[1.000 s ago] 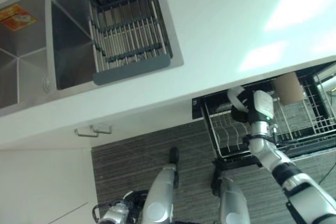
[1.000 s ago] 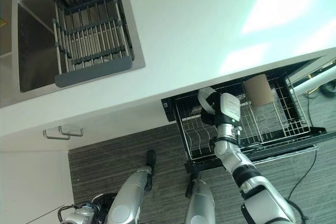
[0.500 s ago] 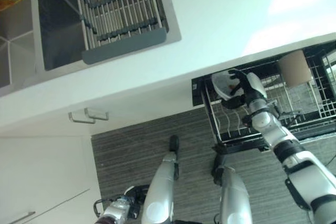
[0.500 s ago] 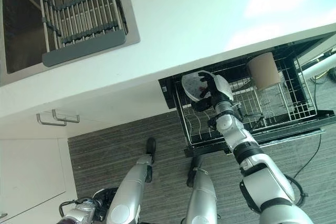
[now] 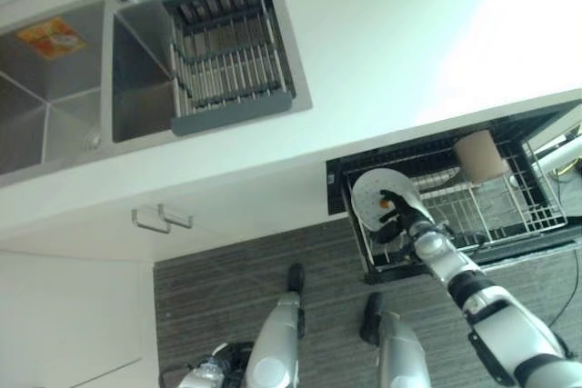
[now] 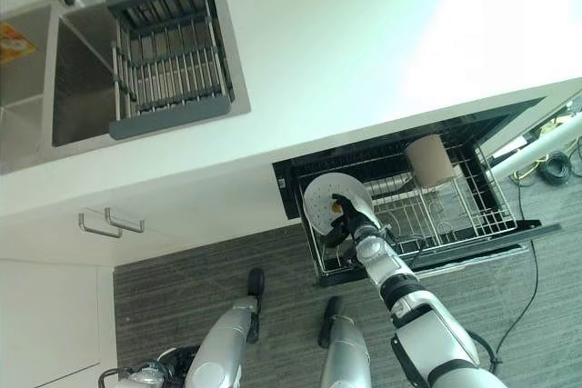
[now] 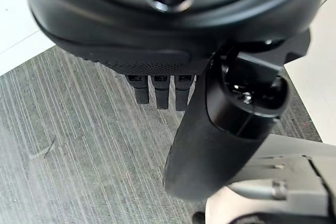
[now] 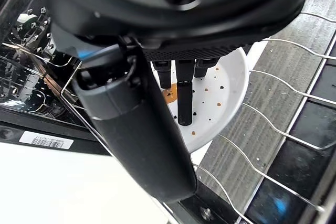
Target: Place the dishes in the dishwasher.
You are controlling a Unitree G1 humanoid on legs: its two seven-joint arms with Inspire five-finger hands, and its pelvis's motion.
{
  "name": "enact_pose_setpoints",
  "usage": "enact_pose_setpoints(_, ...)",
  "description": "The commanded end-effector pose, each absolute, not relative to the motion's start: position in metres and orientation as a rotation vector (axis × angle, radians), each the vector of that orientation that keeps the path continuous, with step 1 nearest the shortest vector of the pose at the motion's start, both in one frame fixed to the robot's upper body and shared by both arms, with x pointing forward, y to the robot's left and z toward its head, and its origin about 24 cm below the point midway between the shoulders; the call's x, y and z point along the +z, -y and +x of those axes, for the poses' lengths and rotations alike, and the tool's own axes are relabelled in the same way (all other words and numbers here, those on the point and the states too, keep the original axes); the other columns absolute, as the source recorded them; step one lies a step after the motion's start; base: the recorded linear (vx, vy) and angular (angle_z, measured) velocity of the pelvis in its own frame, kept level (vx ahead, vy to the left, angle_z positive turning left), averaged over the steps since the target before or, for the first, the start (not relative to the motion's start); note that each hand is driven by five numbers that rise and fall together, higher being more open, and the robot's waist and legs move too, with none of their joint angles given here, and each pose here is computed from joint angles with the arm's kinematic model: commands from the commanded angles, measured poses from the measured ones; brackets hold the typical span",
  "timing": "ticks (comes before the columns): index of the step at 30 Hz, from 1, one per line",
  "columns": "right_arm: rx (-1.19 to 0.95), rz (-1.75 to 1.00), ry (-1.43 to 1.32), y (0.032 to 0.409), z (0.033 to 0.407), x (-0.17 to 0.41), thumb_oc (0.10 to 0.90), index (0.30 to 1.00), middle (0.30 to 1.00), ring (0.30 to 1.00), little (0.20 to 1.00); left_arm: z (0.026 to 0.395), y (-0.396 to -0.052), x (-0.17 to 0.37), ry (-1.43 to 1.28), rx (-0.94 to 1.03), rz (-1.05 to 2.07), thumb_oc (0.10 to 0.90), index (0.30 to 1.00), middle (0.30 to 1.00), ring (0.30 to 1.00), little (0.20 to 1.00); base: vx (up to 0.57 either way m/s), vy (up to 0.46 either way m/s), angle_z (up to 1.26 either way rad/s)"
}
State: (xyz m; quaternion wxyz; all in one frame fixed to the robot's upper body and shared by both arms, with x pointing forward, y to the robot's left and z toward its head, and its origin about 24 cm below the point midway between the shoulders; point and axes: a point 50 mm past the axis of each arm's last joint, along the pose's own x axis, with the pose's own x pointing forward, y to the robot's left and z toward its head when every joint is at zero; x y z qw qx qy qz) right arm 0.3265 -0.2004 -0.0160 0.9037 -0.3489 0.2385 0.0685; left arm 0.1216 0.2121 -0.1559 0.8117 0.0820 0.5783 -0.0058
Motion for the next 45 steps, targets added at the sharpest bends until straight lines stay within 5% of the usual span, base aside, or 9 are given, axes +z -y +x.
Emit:
enact_pose_setpoints(1,0.156,-0.647,-0.536,0.191,0.310,-0.035,0.800,0.900,0.900,0.900,0.900,0.169,-0.196,-0.139,-1.073,-0.027,0.113,0.800,0.900,0.900,0.900,0.900,-0.02,-0.111,0.21)
enact_pose_setpoints(19,-0.073,-0.310,0.088,0.235,0.284,0.079,0.800,0.900,0.900,0.900,0.900,0.111,-0.209,-0.157,-1.209,0.202,-0.105,0.800,0.900,0.900,0.900,0.900,0.02,-0.079,-0.10)
enact_pose_setpoints(24,-0.288,-0.310,0.415,0.253,0.267,0.128,0.800,0.900,0.900,0.900,0.900,0.095,-0.209,-0.162,-1.240,0.225,-0.110,0.800,0.900,0.900,0.900,0.900,0.00,0.018,-0.13)
enact_pose_setpoints(27,-0.630,-0.366,0.558,0.288,0.245,0.146,0.800,0.900,0.900,0.900,0.900,0.085,-0.212,-0.164,-1.253,0.245,-0.123,0.800,0.900,0.900,0.900,0.900,0.04,0.053,-0.15)
enact_pose_setpoints(29,-0.889,-0.396,0.565,0.321,0.226,0.146,0.800,0.900,0.900,0.900,0.900,0.080,-0.216,-0.165,-1.254,0.259,-0.131,0.800,0.900,0.900,0.900,0.900,0.05,0.040,-0.15)
enact_pose_setpoints(31,-0.932,-0.402,0.559,0.327,0.221,0.144,0.800,0.900,0.900,0.900,0.900,0.080,-0.217,-0.165,-1.254,0.262,-0.134,0.800,0.900,0.900,0.900,0.900,0.04,0.011,-0.09)
enact_pose_setpoints(35,-1.446,-0.283,0.348,0.408,0.146,0.091,0.800,0.900,0.900,0.900,0.900,0.086,-0.225,-0.162,-1.220,0.224,-0.076,0.800,0.900,0.900,0.900,0.900,0.00,0.017,-0.05)
enact_pose_setpoints(45,-1.504,-0.297,-0.079,0.412,0.109,0.001,0.800,0.900,0.900,0.900,0.900,0.100,-0.218,-0.161,-1.195,0.167,-0.043,0.800,0.900,0.900,0.900,0.900,-0.03,0.055,0.00)
